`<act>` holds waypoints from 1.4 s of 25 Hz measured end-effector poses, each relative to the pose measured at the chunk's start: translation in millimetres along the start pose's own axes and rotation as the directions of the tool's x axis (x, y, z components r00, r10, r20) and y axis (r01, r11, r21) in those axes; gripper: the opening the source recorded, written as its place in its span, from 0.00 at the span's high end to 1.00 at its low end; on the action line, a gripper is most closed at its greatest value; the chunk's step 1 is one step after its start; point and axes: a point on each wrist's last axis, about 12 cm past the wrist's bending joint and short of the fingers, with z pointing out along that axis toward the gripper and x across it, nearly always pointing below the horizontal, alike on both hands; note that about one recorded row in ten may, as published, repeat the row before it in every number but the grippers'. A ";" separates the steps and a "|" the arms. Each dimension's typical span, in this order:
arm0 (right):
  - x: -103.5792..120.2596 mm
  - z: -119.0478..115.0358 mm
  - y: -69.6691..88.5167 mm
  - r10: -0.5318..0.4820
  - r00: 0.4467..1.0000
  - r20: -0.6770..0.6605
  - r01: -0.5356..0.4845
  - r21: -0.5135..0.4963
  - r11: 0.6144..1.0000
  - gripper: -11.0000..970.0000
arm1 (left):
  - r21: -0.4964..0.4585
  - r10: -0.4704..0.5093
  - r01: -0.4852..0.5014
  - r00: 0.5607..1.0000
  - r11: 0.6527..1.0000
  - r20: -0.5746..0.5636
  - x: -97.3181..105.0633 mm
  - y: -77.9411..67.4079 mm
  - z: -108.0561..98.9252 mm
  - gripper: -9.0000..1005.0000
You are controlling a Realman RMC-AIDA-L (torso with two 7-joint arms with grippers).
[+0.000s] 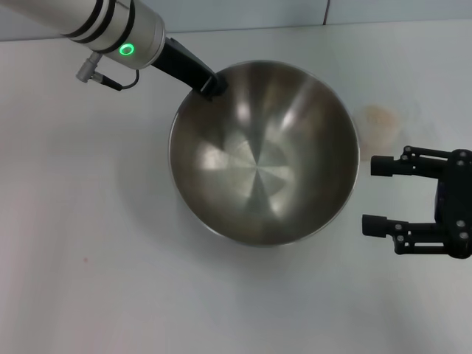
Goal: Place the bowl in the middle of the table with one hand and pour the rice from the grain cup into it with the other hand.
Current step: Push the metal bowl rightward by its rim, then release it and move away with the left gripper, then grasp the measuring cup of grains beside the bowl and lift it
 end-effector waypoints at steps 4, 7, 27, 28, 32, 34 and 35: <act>-0.8 0.9 -0.7 -0.003 1.000 0.000 0.003 -0.003 1.000 0.19 | -0.011 0.010 -0.010 1.000 1.000 0.019 0.3 2.0 1.6 0.93; -1.0 0.8 -1.0 -0.004 1.000 -0.001 0.004 -0.002 1.000 0.19 | -0.013 0.020 -0.020 1.000 1.000 0.019 0.5 1.7 2.3 0.91; -2.4 2.2 -3.6 -0.010 1.000 -0.002 0.010 0.003 1.000 0.19 | -0.237 -0.013 0.090 0.952 0.967 0.307 18.9 39.1 -35.9 0.60; -2.4 2.2 -3.6 -0.010 1.000 -0.002 0.010 0.003 1.000 0.19 | -0.251 0.001 0.089 0.941 0.964 0.338 22.4 39.9 -40.3 0.60; -5.6 4.9 -6.1 -0.021 1.000 0.000 0.021 -0.003 1.000 0.19 | -0.279 0.058 0.062 0.915 0.958 0.400 37.7 38.6 -45.9 0.61; -6.8 5.9 -6.9 -0.026 1.000 0.001 0.026 -0.006 1.000 0.19 | -0.282 0.052 0.074 0.909 0.957 0.413 43.1 38.9 -45.6 0.62; -6.8 5.9 -6.9 -0.026 1.000 0.001 0.026 -0.006 1.000 0.19 | -0.282 0.026 0.102 0.908 0.954 0.418 50.0 40.4 -43.4 0.62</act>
